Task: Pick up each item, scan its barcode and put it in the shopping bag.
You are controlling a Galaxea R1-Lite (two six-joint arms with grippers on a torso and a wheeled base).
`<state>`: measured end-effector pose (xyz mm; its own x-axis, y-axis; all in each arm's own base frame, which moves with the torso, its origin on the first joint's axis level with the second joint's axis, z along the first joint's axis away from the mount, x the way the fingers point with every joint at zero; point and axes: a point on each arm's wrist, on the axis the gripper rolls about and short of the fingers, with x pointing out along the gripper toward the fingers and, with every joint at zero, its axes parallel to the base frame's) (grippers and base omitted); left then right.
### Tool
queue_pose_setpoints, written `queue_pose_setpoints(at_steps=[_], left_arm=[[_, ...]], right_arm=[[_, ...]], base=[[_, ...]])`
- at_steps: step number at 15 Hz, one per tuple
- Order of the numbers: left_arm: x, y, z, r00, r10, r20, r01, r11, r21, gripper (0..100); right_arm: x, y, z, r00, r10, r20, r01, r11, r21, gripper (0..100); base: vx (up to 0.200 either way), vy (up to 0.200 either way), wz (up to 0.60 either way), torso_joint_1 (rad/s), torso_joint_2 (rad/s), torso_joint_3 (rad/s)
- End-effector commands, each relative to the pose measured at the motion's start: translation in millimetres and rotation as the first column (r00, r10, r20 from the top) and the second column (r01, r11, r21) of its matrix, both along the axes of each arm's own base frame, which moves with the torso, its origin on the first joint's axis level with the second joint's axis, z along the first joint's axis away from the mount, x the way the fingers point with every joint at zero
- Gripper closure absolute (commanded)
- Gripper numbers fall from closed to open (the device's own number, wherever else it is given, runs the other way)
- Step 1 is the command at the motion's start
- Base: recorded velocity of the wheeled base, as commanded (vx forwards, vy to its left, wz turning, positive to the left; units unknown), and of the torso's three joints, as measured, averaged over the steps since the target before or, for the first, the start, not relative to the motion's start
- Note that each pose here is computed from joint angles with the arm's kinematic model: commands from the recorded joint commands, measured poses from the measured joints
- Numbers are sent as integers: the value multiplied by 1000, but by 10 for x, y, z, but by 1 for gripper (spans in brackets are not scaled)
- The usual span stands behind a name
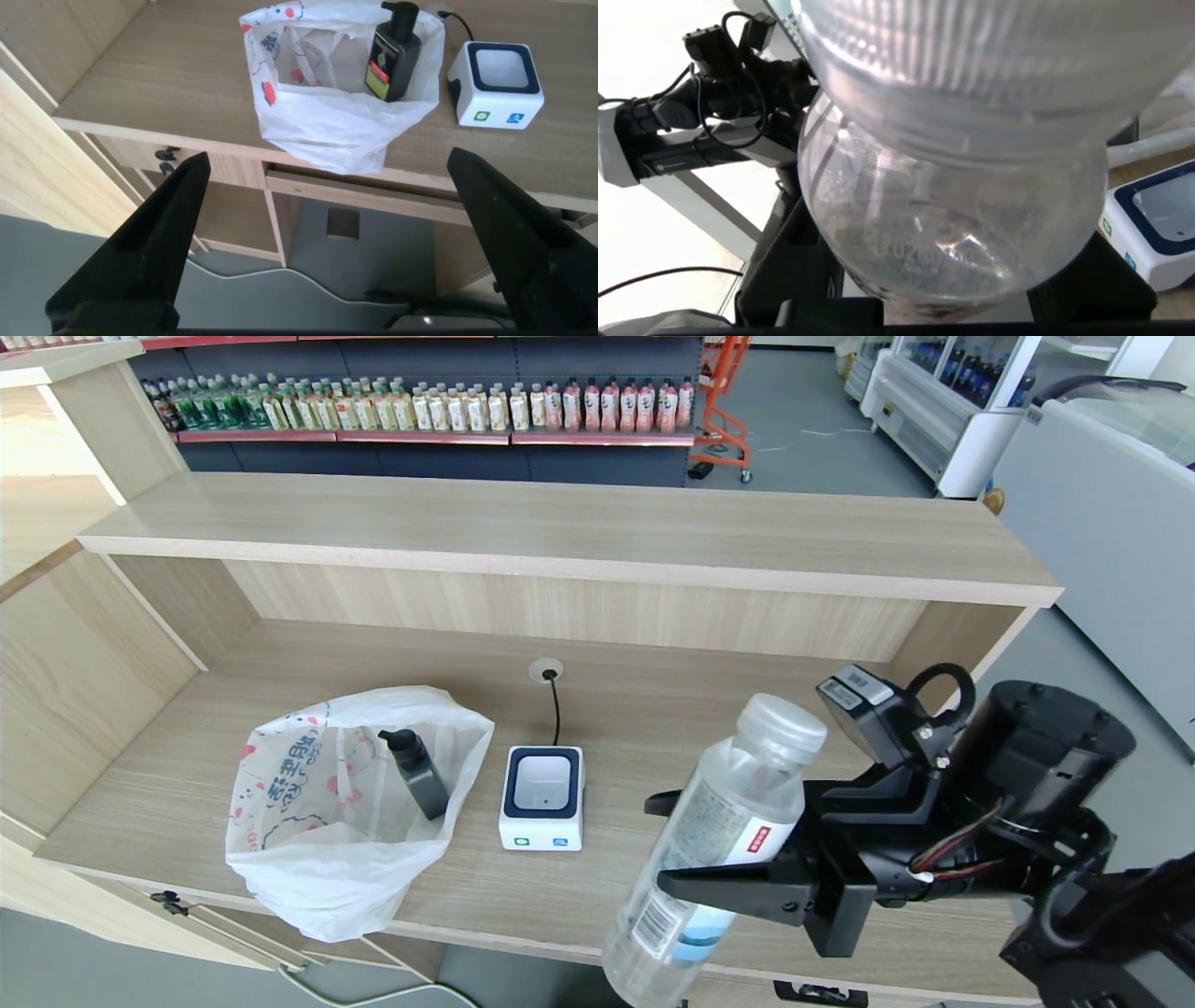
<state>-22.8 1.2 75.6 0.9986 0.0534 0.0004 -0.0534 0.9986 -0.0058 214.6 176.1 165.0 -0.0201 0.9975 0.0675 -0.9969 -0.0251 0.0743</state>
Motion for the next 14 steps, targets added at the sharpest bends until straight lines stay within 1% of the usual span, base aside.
queue_pose_setpoints(at_steps=[1, 2, 3, 4, 5, 6, 7, 9, 10, 12, 13, 14], left_arm=[[0, 0, 1, 1000, 0, 1, 0, 1000, 0, 0], [0, 0, 1, 1000, 0, 1, 0, 1000, 0, 0], [0, 0, 1, 1000, 0, 1, 0, 1000, 0, 0], [0, 0, 1, 1000, -1, 1, 1, 1000, 0, 0], [0, 0, 1, 1000, 0, 1, 0, 1000, 0, 0], [0, 0, 1, 1000, 0, 1, 0, 1000, 0, 0], [0, 0, 1, 1000, 0, 1, 0, 1000, 0, 0], [0, 0, 1, 1000, 0, 1, 0, 1000, 0, 0], [0, 0, 1, 1000, 0, 1, 0, 1000, 0, 0], [0, 0, 1, 1000, 0, 1, 0, 1000, 0, 0], [0, 0, 1, 1000, 0, 1, 0, 1000, 0, 0], [0, 0, 1, 1000, 0, 1, 0, 1000, 0, 0]], right_arm=[[-335, -589, 278, 981, -172, 84, 180, 979, -93, 100], [-363, -780, 269, 936, -340, 91, 351, 921, -172, 100], [-405, -908, 268, 883, -460, 93, 468, 852, -234, 100], [-537, -979, 302, 879, -474, 42, 469, 847, -249, 100], [-616, -1013, 330, 871, -491, -19, 472, 847, -245, 100], [-616, -1013, 330, 871, -491, -19, 472, 847, -245, 100], [-697, -1063, 396, 821, -569, -55, 545, 808, -226, 100], [-652, -1092, 393, 658, -752, -47, 707, 638, -305, 100], [-632, -1103, 402, 594, -803, -52, 750, 576, -324, 100], [-632, -1101, 430, 556, -822, -121, 763, 563, -319, 100], [-618, -1103, 440, 529, -840, -122, 780, 538, -319, 100], [-575, -1102, 438, 468, -875, -123, 813, 481, -327, 100]], base=[[0, 0, 0, 0, 0, 0], [0, 0, 0, 0, 0, 0], [0, 0, 0, 0, 0, 0], [0, 0, 0, 0, 0, 0], [0, 0, 0, 0, 0, 0], [0, 0, 0, 0, 0, 0], [0, 0, 0, 0, 0, 0], [0, 0, 0, 0, 0, 0], [0, 0, 0, 0, 0, 0], [0, 0, 0, 0, 0, 0], [0, 0, 0, 0, 0, 0], [0, 0, 0, 0, 0, 0]])
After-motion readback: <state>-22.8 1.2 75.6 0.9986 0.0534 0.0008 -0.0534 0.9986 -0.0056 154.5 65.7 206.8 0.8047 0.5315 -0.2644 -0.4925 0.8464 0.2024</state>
